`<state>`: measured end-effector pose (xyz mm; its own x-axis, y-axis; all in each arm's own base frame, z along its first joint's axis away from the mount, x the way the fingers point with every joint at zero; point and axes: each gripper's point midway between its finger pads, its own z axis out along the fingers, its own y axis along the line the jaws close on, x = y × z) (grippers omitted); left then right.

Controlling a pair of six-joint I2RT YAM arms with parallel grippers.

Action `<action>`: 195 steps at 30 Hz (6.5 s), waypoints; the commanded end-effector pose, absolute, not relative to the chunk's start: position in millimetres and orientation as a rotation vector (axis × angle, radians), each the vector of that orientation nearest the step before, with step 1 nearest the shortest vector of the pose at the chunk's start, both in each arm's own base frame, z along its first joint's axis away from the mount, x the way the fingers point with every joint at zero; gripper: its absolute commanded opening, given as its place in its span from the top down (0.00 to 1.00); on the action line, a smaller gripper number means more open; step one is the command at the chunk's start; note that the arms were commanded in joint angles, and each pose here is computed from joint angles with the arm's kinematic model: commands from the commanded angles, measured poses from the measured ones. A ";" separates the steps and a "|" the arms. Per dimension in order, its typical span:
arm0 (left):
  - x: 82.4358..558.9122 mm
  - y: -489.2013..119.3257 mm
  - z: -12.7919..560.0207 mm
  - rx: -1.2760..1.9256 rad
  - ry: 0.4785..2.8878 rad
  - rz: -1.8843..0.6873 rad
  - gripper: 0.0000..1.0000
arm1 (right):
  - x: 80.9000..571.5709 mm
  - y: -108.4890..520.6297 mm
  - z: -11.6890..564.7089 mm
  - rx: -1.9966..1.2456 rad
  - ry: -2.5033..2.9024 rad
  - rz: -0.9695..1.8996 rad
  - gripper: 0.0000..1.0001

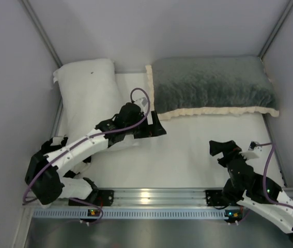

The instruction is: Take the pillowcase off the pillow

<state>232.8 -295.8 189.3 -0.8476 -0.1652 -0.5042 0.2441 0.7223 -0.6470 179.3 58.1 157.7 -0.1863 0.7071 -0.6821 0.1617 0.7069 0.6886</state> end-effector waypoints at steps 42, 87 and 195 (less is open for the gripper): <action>494.4 -350.0 95.4 0.056 2.224 -0.945 0.69 | 169.3 55.0 209.0 0.563 1.719 0.599 0.01; 269.1 -123.5 278.9 -0.234 2.041 -0.489 1.00 | 326.0 -9.9 113.0 0.625 2.152 0.397 0.01; 556.3 -272.0 397.2 -0.137 1.736 -0.519 1.00 | 327.4 94.6 273.2 0.586 1.868 1.439 1.00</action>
